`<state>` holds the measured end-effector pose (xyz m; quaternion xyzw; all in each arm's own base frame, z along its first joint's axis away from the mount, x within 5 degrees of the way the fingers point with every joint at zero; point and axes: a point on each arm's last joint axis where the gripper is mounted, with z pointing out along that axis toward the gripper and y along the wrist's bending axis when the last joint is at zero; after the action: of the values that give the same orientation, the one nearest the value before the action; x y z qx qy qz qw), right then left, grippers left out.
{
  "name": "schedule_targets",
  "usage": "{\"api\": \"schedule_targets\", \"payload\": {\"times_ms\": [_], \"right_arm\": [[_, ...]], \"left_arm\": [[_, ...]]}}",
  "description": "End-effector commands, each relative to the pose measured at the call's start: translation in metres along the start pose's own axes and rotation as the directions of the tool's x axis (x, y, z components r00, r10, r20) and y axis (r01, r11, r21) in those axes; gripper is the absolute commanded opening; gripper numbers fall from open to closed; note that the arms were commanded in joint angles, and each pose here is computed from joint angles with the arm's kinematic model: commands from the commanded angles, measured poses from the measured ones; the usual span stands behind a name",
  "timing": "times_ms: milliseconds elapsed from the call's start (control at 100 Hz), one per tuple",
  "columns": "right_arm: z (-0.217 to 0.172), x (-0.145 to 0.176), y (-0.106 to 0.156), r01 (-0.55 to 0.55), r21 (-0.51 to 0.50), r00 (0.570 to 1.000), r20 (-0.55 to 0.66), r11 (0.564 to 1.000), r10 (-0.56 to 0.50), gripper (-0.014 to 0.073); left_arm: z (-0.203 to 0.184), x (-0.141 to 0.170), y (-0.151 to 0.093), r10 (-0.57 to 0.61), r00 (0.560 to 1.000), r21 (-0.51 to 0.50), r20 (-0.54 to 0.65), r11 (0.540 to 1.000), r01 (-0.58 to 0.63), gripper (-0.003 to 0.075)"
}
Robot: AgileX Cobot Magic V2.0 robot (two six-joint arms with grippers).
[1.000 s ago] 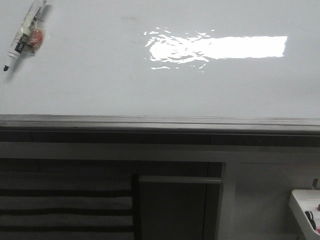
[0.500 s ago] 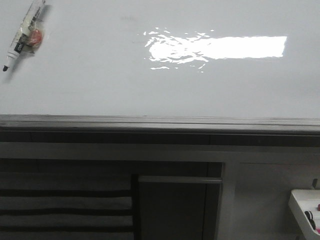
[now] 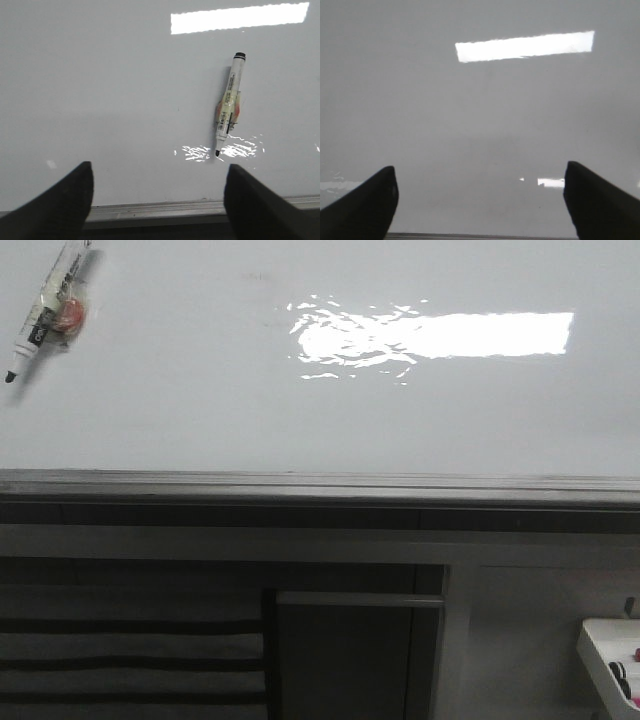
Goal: Write number 3 on whiteboard
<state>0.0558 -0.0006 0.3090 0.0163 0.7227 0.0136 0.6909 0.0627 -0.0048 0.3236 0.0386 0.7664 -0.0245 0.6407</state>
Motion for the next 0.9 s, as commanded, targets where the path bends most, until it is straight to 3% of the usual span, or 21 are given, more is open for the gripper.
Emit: {"api": "schedule_targets", "payload": {"times_ms": [0, 490, 630, 890], "right_arm": [[0.0, -0.016, 0.001, 0.021, -0.003, 0.996, 0.082, 1.0, -0.02, 0.0651], [0.0, -0.016, 0.001, 0.013, -0.005, 0.996, 0.084, 1.0, -0.013, 0.0651], [0.0, -0.018, 0.002, -0.011, -0.016, 0.995, 0.102, 1.0, 0.012, 0.0651], [0.0, -0.019, 0.002, -0.011, -0.017, 0.994, 0.112, 1.0, 0.013, 0.0651]], "left_arm": [[-0.001, -0.016, 0.0, -0.006, 0.996, 0.003, 0.089, 1.0, 0.005, 0.0586], [0.0, -0.019, -0.001, -0.019, 0.993, 0.013, 0.12, 1.0, 0.018, 0.0473], [0.011, -0.02, -0.003, 0.052, 0.996, 0.023, 0.074, 0.998, -0.054, 0.0435], [0.057, -0.021, -0.022, 0.176, 0.98, 0.185, -0.096, 0.97, -0.156, 0.0372]]}}
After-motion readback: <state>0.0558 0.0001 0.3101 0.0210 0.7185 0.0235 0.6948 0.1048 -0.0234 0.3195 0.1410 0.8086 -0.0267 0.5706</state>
